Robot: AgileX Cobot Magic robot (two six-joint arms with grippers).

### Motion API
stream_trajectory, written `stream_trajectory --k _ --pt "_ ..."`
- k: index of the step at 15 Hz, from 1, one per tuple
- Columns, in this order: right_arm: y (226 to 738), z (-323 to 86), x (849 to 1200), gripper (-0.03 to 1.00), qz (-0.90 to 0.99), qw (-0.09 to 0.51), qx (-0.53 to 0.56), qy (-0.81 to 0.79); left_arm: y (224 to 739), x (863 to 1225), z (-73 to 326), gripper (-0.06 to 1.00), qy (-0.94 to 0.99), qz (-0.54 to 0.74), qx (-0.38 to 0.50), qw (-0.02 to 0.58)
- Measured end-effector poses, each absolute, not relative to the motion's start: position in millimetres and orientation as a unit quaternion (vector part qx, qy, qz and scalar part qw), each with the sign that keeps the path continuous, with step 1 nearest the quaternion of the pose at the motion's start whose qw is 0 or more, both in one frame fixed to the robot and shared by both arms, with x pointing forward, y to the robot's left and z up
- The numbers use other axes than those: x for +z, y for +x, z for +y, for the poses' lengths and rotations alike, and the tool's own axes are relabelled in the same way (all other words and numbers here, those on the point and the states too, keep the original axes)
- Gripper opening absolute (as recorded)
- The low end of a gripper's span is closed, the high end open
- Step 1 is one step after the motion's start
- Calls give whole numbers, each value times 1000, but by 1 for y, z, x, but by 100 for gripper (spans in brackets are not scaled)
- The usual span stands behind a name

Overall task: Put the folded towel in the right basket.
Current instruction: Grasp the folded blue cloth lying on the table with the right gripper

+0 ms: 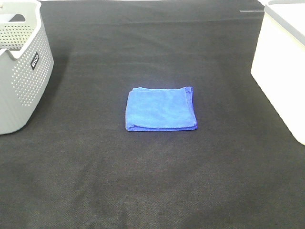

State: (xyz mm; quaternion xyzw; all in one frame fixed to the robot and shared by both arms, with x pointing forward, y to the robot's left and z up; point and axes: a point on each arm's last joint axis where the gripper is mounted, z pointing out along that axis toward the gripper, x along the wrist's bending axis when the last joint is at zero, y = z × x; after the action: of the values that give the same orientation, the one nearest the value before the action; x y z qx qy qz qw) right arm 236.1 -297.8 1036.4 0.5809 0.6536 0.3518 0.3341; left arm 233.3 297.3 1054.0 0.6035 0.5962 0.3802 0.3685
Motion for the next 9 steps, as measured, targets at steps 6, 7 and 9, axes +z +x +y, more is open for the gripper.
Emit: stream_trajectory --k 6,7,9 --pt "236 -298 1036 98 654 334 352 581 233 1054 296 99 604 596 377 372" --pt "236 -298 1036 98 654 334 352 581 233 1054 296 99 605 595 377 372" --pt "236 -298 1036 98 654 334 352 581 233 1054 296 99 605 595 377 372"
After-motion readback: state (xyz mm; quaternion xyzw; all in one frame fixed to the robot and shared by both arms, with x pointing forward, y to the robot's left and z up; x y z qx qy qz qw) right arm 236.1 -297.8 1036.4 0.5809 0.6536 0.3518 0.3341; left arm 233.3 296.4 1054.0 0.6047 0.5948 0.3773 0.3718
